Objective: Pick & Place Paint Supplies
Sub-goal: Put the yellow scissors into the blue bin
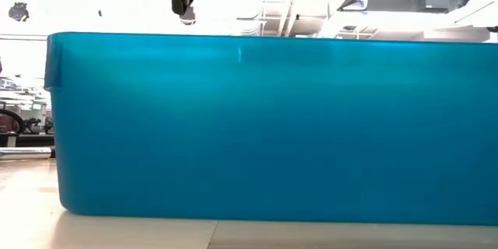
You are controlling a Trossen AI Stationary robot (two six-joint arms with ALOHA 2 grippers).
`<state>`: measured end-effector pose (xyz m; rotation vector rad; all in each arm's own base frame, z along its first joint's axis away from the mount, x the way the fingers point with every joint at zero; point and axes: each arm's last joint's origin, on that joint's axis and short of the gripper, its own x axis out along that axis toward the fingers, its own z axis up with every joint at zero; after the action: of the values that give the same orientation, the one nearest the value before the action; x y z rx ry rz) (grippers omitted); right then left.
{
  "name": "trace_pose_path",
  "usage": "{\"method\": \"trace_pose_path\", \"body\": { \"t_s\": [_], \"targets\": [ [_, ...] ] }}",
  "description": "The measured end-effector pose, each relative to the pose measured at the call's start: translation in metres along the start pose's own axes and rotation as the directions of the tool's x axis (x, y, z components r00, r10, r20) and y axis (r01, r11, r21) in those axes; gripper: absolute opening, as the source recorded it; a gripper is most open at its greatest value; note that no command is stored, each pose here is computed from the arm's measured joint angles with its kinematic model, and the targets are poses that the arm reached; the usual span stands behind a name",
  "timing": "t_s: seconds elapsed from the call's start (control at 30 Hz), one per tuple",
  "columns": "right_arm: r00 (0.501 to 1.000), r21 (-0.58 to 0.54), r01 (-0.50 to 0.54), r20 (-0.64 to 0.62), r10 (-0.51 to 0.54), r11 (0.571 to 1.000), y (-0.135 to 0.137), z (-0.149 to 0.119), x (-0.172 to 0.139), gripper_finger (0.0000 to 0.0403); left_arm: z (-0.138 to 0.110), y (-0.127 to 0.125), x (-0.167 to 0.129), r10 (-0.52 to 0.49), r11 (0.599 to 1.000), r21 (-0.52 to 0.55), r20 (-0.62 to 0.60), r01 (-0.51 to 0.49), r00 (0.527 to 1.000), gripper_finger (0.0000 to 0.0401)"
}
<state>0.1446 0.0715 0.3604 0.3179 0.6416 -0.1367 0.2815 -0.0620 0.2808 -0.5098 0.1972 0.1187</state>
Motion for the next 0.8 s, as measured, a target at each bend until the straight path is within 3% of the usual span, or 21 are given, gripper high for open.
{"method": "trace_pose_path", "body": {
  "t_s": [0.23, 0.37, 0.5, 0.6, 0.8],
  "targets": [
    [1.000, 0.000, 0.000, 0.001, 0.000, 1.000, 0.000, 0.000, 0.000, 0.0043, 0.016, -0.021, -0.001, -0.106, 0.994, 0.040, 0.037, 0.105, 0.994, 0.0000],
    [1.000, 0.001, 0.000, 0.004, 0.000, 1.000, 0.000, 0.000, 0.000, 0.0043, 0.031, -0.041, 0.004, -0.195, 0.974, 0.128, 0.048, 0.188, 0.980, 0.0000],
    [1.000, 0.002, -0.001, 0.006, 0.001, 1.000, 0.000, 0.001, 0.000, 0.0043, 0.041, -0.059, 0.015, -0.282, 0.927, 0.264, 0.019, 0.267, 0.959, 0.0000],
    [1.000, 0.006, -0.002, 0.007, 0.002, 1.000, 0.000, 0.001, 0.000, 0.0043, 0.041, -0.065, 0.027, -0.274, 0.901, 0.332, -0.065, 0.280, 0.959, 0.0000],
    [1.000, 0.006, -0.002, 0.006, 0.002, 1.000, 0.000, 0.000, 0.000, 0.0043, 0.030, -0.071, 0.058, -0.195, 0.897, 0.352, -0.230, 0.269, 0.953, 0.0000]
  ]
}}
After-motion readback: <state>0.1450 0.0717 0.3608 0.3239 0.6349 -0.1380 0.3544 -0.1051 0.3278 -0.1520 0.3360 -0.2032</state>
